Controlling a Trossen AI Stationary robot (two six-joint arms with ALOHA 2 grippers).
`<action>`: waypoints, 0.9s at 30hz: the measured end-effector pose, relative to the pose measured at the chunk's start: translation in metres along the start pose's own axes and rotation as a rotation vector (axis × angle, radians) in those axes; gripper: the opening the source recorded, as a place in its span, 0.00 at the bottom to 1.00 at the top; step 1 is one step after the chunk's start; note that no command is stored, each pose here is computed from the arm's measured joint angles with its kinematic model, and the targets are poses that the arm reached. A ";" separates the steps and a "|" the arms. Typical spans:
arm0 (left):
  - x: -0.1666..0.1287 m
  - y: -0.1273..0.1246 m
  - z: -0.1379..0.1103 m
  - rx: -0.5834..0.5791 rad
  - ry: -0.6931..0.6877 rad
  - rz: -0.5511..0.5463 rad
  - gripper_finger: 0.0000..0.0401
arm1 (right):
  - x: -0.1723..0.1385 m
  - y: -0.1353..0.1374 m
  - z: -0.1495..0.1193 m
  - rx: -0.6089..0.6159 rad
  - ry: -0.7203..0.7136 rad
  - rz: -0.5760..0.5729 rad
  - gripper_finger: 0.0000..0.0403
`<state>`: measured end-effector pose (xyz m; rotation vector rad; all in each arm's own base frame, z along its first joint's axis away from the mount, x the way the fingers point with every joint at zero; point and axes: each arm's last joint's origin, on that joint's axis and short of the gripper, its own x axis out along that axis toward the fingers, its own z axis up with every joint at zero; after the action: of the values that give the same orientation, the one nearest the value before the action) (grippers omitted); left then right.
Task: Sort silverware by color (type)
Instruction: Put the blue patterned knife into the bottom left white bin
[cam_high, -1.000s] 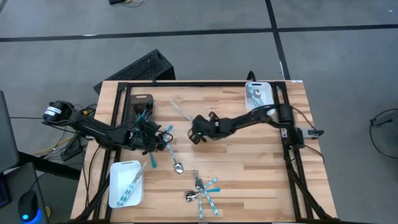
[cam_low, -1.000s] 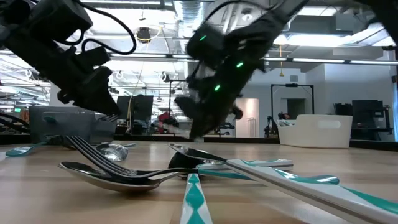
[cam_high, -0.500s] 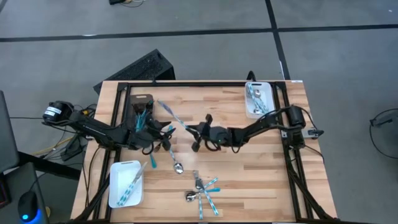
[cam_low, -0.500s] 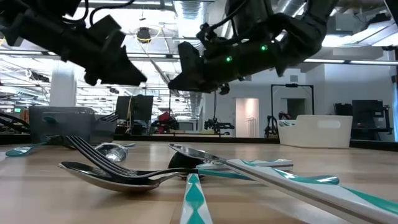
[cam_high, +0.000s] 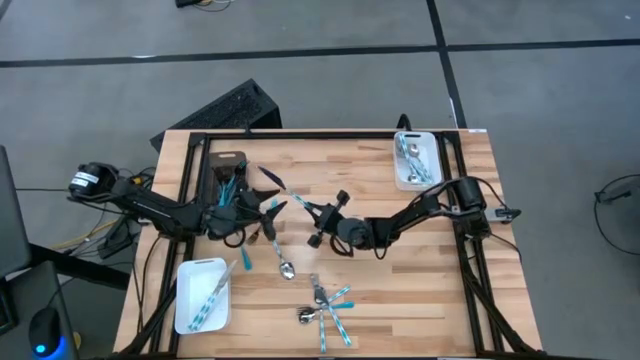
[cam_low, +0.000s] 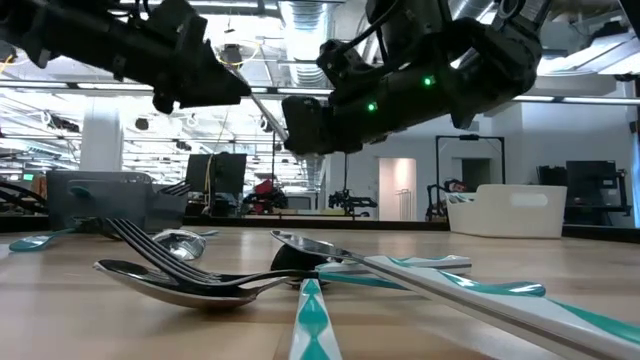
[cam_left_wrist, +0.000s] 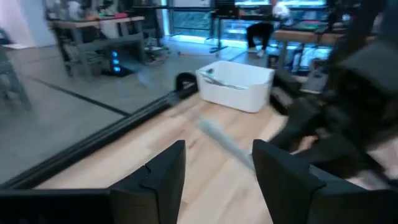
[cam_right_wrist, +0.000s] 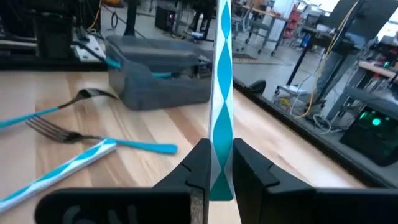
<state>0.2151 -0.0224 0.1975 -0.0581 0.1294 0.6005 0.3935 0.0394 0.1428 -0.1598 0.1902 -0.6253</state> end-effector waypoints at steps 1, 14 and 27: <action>0.002 0.002 0.000 0.005 -0.002 0.012 0.44 | 0.000 0.000 0.001 -0.007 -0.004 -0.001 0.17; 0.017 0.018 0.008 -0.076 -0.028 -0.029 0.34 | 0.000 -0.001 0.003 -0.084 -0.020 -0.009 0.17; 0.017 0.017 0.009 -0.012 -0.041 -0.064 0.01 | 0.001 -0.001 -0.002 -0.123 0.020 -0.002 0.17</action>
<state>0.2204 0.0016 0.2041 -0.0609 0.0838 0.5379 0.3933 0.0382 0.1410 -0.2727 0.2481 -0.6178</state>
